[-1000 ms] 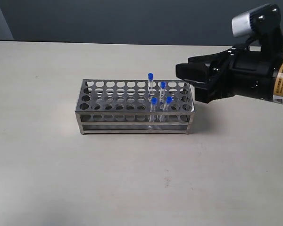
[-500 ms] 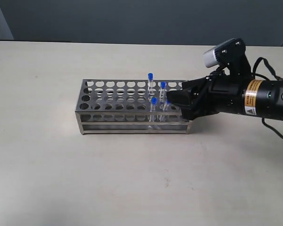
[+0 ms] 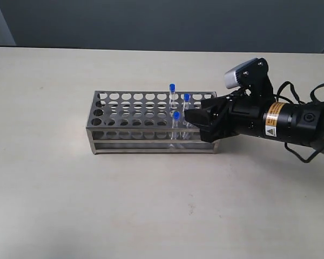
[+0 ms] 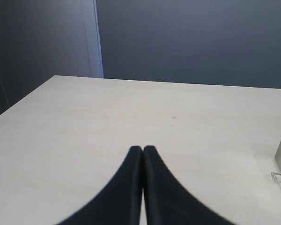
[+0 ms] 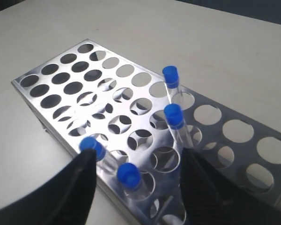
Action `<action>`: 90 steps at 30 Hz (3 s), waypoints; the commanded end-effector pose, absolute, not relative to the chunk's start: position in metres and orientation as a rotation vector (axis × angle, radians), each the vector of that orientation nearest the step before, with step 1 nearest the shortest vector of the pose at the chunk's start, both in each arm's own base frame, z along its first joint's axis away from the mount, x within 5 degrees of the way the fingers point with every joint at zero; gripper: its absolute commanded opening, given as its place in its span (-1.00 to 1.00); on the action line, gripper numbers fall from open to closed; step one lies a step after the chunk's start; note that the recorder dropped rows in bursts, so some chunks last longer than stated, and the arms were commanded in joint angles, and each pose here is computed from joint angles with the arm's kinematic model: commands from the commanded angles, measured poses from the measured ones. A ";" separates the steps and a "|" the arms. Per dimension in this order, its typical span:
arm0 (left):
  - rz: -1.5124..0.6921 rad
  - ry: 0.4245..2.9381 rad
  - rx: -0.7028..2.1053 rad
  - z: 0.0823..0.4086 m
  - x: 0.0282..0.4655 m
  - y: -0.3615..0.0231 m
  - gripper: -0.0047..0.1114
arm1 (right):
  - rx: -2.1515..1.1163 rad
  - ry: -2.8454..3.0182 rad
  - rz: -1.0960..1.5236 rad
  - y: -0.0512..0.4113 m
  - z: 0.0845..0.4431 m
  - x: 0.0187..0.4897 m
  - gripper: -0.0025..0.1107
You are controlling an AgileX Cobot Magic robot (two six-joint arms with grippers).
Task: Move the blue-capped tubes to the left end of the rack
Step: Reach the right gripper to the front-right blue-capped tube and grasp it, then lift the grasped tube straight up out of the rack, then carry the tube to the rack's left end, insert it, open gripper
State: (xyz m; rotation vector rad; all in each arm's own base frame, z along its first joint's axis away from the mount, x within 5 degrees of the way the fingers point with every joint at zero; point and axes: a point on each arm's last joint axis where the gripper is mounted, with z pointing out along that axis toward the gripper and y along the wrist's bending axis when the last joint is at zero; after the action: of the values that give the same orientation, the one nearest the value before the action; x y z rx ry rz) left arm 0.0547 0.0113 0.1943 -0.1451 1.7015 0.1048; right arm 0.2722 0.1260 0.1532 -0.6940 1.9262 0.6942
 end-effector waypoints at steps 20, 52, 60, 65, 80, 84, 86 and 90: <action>0.091 1.696 -0.140 0.194 0.055 0.011 -0.91 | -0.725 1.897 0.735 0.134 0.138 0.290 -0.95; 0.091 1.696 -0.140 0.194 0.055 0.011 -0.91 | -0.936 1.671 0.630 0.287 0.246 0.343 -0.96; 0.091 1.696 -0.140 0.194 0.055 0.011 -0.91 | -1.019 1.744 0.604 0.314 0.206 0.348 -0.96; 0.091 1.696 -0.140 0.194 0.055 0.011 -0.91 | -1.044 1.770 0.563 0.314 0.194 0.351 -0.96; 0.091 1.696 -0.140 0.194 0.055 0.011 -0.91 | -1.073 1.769 0.482 0.315 0.191 0.359 -0.96; 0.091 1.696 -0.140 0.194 0.055 0.011 -0.91 | -1.091 1.764 0.524 0.318 0.183 0.358 -0.96; 0.091 1.696 -0.140 0.194 0.055 0.011 -0.91 | -1.104 1.746 0.566 0.321 0.182 0.356 -0.96; 0.091 1.696 -0.140 0.194 0.055 0.011 -0.91 | -1.093 1.764 0.598 0.323 0.173 0.356 -0.92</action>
State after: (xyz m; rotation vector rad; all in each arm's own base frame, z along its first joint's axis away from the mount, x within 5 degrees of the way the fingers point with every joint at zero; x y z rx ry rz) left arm 0.0547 0.0113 0.1943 -0.1466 1.7014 0.1035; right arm 0.3556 0.3213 0.1776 -1.0947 1.7658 0.5629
